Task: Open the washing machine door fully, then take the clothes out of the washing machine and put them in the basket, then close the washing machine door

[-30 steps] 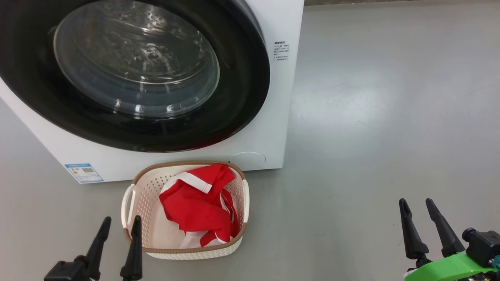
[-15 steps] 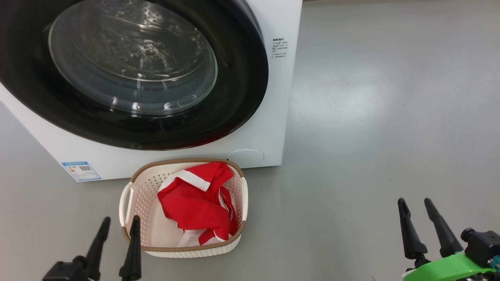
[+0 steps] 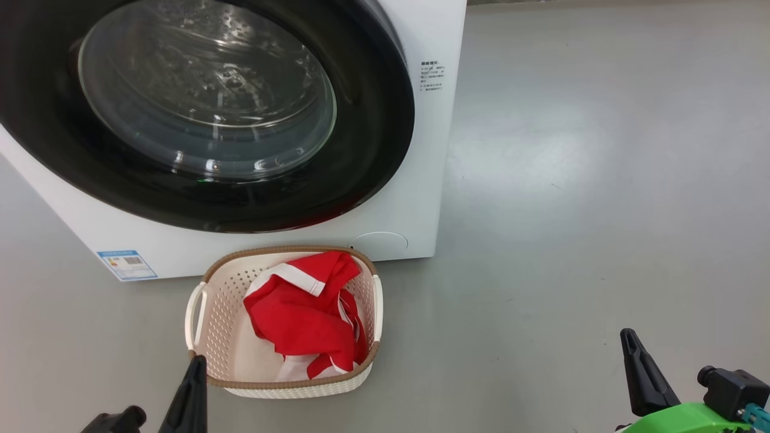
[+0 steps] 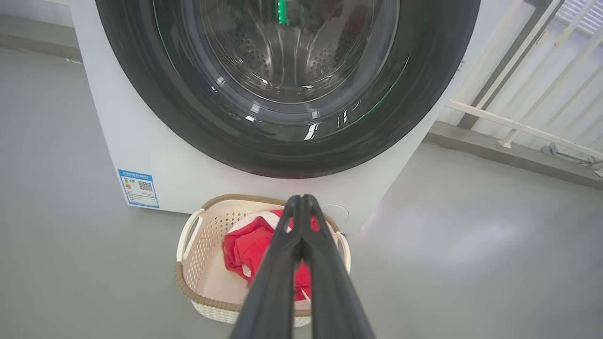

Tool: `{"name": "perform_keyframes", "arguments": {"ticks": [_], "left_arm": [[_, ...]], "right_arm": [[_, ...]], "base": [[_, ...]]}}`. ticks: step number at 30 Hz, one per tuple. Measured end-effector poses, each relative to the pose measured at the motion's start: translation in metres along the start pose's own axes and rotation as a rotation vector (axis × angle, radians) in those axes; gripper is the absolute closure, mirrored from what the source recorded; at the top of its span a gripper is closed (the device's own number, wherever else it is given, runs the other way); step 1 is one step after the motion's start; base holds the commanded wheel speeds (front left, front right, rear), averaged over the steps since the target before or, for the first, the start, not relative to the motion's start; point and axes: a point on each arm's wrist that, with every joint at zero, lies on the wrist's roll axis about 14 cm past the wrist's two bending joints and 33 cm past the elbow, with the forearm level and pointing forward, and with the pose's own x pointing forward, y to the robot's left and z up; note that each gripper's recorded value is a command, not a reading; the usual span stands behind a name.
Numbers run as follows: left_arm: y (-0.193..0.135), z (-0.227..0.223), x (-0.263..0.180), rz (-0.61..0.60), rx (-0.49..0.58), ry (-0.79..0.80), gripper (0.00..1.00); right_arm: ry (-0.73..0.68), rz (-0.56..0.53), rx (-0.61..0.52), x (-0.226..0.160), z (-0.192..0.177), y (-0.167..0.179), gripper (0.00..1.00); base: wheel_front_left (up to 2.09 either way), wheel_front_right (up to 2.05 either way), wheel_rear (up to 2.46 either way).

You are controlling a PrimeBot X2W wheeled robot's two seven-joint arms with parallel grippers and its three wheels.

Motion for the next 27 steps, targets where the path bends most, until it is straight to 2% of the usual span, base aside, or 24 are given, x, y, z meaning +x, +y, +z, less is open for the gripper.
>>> {"name": "perform_keyframes", "arguments": {"ticks": [27], "left_arm": [[0.0101,0.0008,-0.0027,0.063,-0.287,0.019,1.0]], "right_arm": [[0.017,-0.03,0.251,0.0023,0.0018,-0.0008,1.0]], "base": [[0.0,0.0,0.0]]}}
